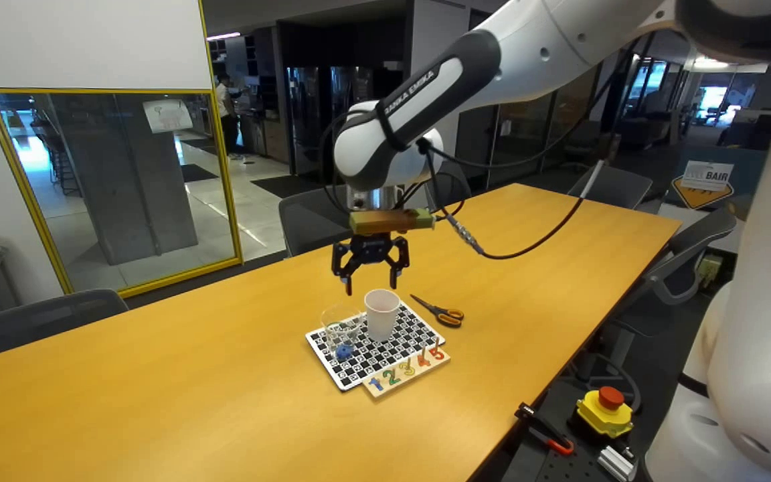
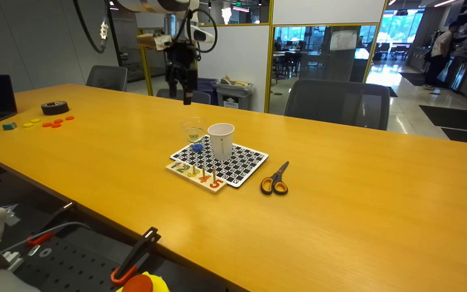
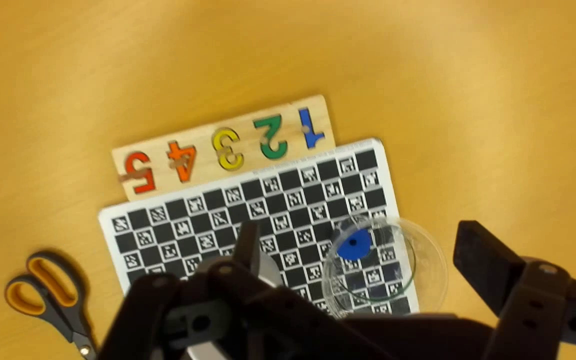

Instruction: Pick the rings and put them in the cup

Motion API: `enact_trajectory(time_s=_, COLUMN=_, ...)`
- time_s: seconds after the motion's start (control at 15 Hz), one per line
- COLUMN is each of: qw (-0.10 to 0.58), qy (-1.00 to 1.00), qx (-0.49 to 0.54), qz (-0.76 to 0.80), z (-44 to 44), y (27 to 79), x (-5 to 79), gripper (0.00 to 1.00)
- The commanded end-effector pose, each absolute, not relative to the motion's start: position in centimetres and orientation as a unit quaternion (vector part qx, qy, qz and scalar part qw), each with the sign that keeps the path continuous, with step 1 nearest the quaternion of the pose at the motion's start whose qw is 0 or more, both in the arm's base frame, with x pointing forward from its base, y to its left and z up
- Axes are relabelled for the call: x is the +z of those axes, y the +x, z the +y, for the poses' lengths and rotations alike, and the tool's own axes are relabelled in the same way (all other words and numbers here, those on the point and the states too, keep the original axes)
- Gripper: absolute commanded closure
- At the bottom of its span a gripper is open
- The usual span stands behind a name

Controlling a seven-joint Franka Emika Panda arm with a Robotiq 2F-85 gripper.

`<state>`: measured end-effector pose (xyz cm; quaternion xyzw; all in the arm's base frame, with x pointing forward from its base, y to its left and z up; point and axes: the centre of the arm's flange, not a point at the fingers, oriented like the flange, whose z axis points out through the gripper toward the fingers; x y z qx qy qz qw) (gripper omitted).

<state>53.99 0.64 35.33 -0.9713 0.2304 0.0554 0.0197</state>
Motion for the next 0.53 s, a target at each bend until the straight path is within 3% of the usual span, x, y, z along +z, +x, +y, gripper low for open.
enact_trajectory(time_s=0.0, qw=0.02, qy=-0.977, qx=0.105, qz=0.186, z=-2.8, y=47.4, x=41.5, gripper=0.0)
enact_trajectory(time_s=0.27, qw=0.015, qy=-0.974, qx=0.122, qz=0.19, z=-7.6, y=40.5, x=45.5, gripper=0.0)
enact_trajectory(time_s=0.47, qw=0.02, qy=-0.977, qx=0.065, qz=0.201, z=-12.0, y=35.4, x=47.1, gripper=0.0)
